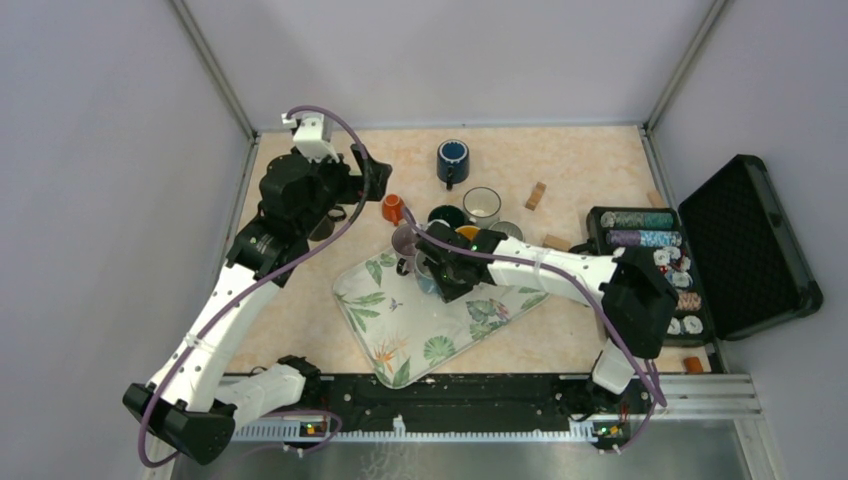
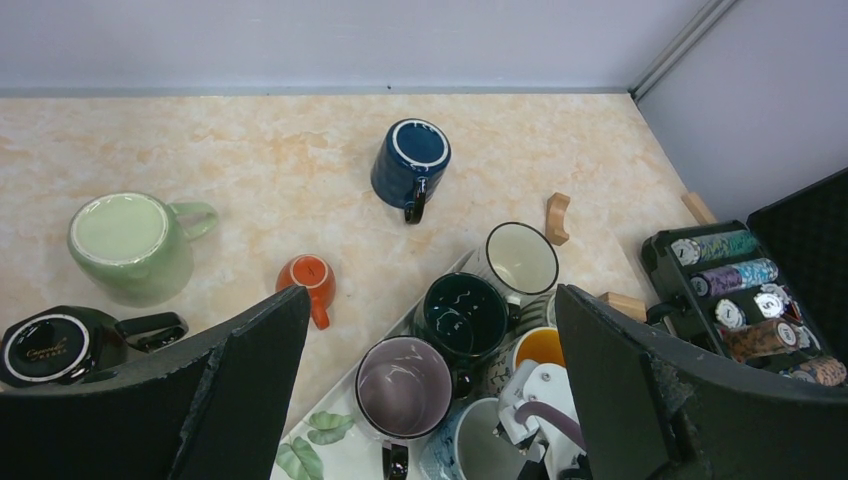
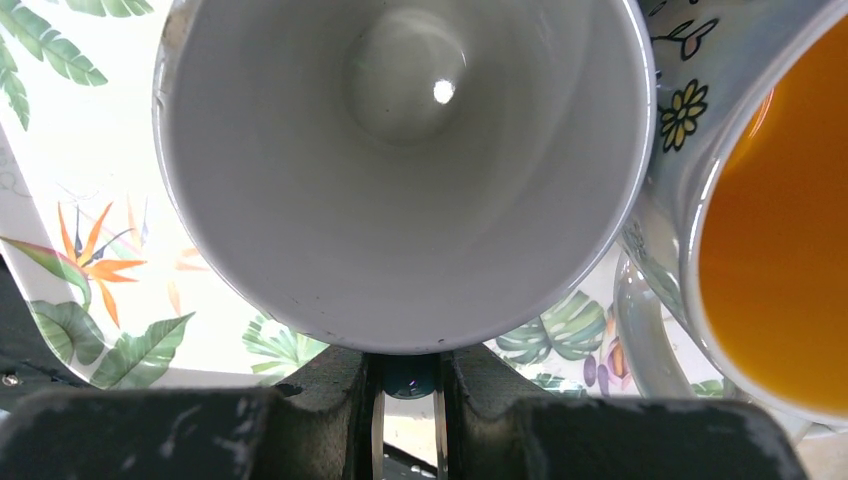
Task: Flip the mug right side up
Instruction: Place the cup on the tray.
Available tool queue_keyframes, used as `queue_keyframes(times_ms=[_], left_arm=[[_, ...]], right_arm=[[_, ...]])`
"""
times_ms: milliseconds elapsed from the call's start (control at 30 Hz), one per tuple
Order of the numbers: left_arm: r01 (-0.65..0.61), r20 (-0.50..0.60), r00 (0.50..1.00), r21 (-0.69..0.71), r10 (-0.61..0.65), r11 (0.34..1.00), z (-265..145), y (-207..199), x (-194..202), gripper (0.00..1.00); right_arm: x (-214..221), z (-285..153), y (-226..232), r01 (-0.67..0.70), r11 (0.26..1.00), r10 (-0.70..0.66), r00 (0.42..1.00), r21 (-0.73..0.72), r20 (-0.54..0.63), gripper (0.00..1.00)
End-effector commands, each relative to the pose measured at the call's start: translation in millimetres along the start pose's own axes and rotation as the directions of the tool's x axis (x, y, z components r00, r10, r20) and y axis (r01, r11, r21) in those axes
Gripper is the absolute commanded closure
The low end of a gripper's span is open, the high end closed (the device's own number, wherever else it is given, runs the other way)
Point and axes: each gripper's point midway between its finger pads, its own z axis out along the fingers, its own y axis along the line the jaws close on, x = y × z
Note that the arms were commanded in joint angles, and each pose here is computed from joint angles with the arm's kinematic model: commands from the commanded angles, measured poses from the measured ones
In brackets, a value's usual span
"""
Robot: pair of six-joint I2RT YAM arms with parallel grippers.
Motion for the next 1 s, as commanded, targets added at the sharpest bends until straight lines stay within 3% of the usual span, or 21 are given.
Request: queue_keyframes(times_ms=[0,533,867,967], left_arm=[[-0.009,0.051,0.999,0.027,0.008,1.000,-3.9,-4.2,-11.6,0.02],[-0.008,0.044,0.999,0.038,0.006,0.999,-1.7,-5.6,-9.0,0.02],[0.000,0.045,0.999,0.043,-0.002,0.999,-1.6,-8.4,-13.3,0.02],[0.002,0.046,0.999,0.034,-0.004,0.999,-2.7,-7.6,-16.0,0.02]], right_arm=[[-26.5,-10.3,10.2,0.018,1.000,-0.017,0.997,-0.010,0.080,0.90],[-26.7,-14.0,11.4,0.032,0.999,-0.031,0.996,-0.014,0.080,0.72],[-41.7,-44.5,19.4,0.029,0.996,-0.017,0.988,-0.079,0.153,0.51],[-49.8,-58.9,23.3,0.033,0.993,-0.011,0.981,-0.111,0.193,0.39]])
